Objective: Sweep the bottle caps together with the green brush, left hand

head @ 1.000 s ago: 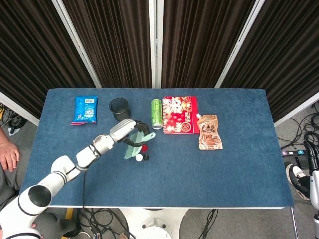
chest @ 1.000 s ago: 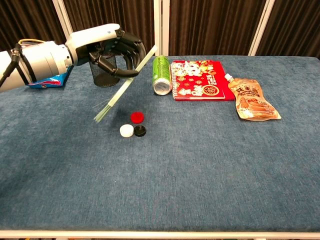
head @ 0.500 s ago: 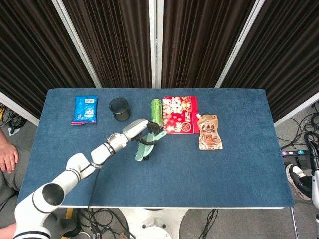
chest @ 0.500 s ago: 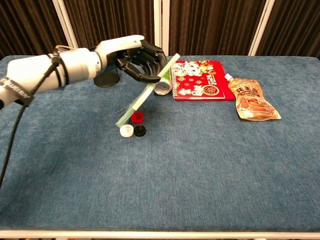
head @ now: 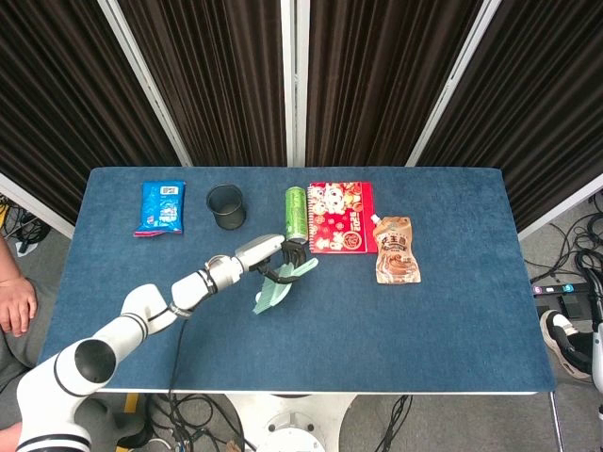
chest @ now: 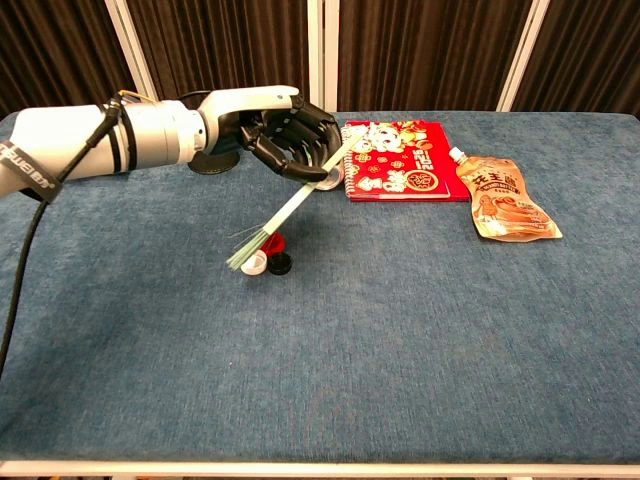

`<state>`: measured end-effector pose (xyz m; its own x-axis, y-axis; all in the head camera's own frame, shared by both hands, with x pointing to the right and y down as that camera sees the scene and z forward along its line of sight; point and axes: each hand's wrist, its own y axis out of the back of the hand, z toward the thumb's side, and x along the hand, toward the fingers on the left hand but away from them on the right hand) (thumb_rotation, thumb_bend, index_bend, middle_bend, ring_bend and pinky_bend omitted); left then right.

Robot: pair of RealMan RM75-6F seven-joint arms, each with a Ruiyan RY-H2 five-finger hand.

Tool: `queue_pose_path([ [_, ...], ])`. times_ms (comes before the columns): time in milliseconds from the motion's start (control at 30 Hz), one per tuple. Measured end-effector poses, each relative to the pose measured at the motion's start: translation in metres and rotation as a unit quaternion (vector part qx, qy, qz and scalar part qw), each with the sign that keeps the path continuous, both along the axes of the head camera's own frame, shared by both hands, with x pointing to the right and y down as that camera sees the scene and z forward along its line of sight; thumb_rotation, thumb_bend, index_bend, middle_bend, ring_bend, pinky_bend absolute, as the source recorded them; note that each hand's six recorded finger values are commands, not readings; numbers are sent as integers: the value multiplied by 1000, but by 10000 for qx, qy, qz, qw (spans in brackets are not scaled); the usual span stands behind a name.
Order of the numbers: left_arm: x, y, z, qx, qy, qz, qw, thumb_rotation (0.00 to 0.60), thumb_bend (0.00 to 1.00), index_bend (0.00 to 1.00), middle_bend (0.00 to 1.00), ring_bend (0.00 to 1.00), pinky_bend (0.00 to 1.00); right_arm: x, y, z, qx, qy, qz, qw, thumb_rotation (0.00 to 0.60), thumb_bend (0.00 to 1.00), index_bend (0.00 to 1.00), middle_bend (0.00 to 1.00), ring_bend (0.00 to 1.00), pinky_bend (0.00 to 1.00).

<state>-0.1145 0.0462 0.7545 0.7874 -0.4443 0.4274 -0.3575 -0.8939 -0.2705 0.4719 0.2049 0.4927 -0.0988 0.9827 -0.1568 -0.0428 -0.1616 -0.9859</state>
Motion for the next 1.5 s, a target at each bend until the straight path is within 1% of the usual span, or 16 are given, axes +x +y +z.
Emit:
queue_pose_path([
  [133, -7, -2, -8, 116, 79, -24, 9999, 600, 474, 568, 631, 465, 448, 0, -1, 0, 15, -15, -15, 10000, 600, 135, 0, 122, 0, 0],
  [300, -28, -15, -16, 422, 29, -336, 9985, 600, 476, 562, 627, 464, 440, -1, -3, 2, 5, -37, -72, 10000, 600, 135, 0, 122, 0, 0],
  [400, -45, -21, -17, 810, -262, -336, 9958, 600, 476, 561, 625, 462, 435, -3, -5, 4, -19, -61, -113, 9999, 600, 135, 0, 122, 0, 0],
  [500, -68, -24, -17, 1320, -746, -247, 9881, 600, 475, 560, 620, 462, 427, -5, -7, 7, -45, -93, -159, 9998, 600, 136, 0, 122, 0, 0],
  [633, -100, -21, -15, 2019, -1532, -47, 9673, 600, 471, 556, 610, 461, 418, -7, -10, 11, -72, -128, -192, 9997, 600, 135, 0, 122, 0, 0],
  [767, -133, -12, -11, 2598, -2420, 211, 9346, 600, 469, 544, 580, 445, 417, -9, -11, 11, -72, -126, -242, 9996, 600, 135, 0, 122, 0, 0],
  [800, -139, -9, -9, 2677, -2599, 266, 9274, 600, 459, 521, 546, 416, 415, -10, -11, 12, -70, -128, -255, 9996, 600, 135, 0, 122, 0, 0],
  [867, -152, -3, -6, 2802, -3000, 394, 9110, 600, 408, 430, 457, 337, 399, -12, -12, 12, -69, -137, -281, 9995, 600, 135, 0, 124, 0, 0],
  [933, -163, 3, -1, 2834, -3371, 507, 8964, 600, 297, 276, 325, 231, 351, -13, -12, 12, -79, -150, -290, 9994, 600, 134, 0, 125, 0, 0],
  [967, -167, 6, 0, 2815, -3511, 537, 8914, 600, 238, 213, 274, 193, 323, -13, -12, 13, -83, -156, -289, 9994, 600, 135, 0, 126, 0, 0],
  [1033, -174, 11, 2, 2736, -3712, 517, 8858, 600, 174, 166, 237, 169, 295, -13, -12, 13, -94, -159, -285, 9994, 600, 135, 0, 126, 0, 0],
  [1167, -193, 20, -7, 2510, -3807, 48, 8900, 600, 142, 161, 232, 169, 290, -12, -12, 16, -178, -172, -270, 9993, 600, 142, 0, 125, 0, 0],
  [1233, -202, 19, -15, 2560, -3802, -192, 8886, 600, 141, 161, 232, 169, 289, -9, -13, 20, -287, -191, -233, 9991, 600, 146, 0, 124, 0, 0],
  [1300, -218, 16, -28, 2665, -3800, -543, 8841, 600, 140, 161, 232, 169, 288, -6, -14, 24, -402, -190, -220, 9988, 600, 149, 0, 122, 0, 0],
  [1400, -257, 20, -48, 2700, -3898, -1212, 8720, 600, 139, 161, 232, 169, 284, -3, -18, 31, -592, -204, -232, 9978, 600, 175, 0, 118, 0, 0],
  [1500, -308, 29, -69, 2649, -4145, -1905, 8496, 600, 138, 161, 232, 169, 241, -1, -20, 39, -806, -294, -231, 9960, 600, 202, 0, 111, 0, 0],
])
